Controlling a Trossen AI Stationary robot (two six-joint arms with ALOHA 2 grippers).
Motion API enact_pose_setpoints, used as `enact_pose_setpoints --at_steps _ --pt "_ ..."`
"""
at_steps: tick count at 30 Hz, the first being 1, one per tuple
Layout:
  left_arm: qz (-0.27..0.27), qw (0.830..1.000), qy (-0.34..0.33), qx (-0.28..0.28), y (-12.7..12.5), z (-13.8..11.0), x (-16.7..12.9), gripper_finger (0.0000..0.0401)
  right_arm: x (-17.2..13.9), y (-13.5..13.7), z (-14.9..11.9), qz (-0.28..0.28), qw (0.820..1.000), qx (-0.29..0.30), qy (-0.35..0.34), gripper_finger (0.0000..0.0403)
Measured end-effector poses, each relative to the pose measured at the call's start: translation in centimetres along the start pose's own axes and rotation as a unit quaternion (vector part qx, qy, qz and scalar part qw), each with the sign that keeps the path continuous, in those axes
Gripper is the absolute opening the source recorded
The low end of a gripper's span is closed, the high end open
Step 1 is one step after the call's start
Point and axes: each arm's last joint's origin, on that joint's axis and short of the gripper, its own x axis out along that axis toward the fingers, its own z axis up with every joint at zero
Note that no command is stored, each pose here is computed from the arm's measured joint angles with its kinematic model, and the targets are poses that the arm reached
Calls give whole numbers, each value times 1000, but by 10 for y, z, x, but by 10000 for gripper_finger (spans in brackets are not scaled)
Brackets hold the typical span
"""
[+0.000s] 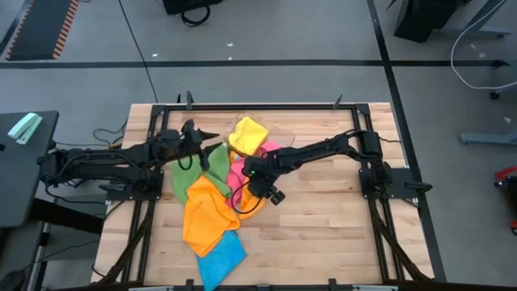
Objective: Fold microfiber towels
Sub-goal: Fold the right orange microfiber cloth
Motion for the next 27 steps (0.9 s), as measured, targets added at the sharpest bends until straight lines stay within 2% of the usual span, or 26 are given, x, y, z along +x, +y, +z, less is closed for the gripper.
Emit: enact_pose_setpoints --at_steps 5,10,13,18,23,27 --pt "4 999 -47 -9 1 9 0 162 0 4 -3 16 999 20 19 133" --pt "7 996 -88 -23 2 17 -2 162 1 8 -1 16 999 21 25 52" --pt "1 993 -97 -71 1 19 -2 162 3 15 3 11 999 17 38 12" --pt "-6 989 -83 -125 0 16 -2 162 6 32 12 -19 997 -4 79 7" --pt "-21 981 -47 -190 -3 10 -1 162 0 50 21 -16 995 16 95 5" --pt "-58 978 -19 -201 -15 6 -1 162 -8 70 25 -54 986 16 155 5"
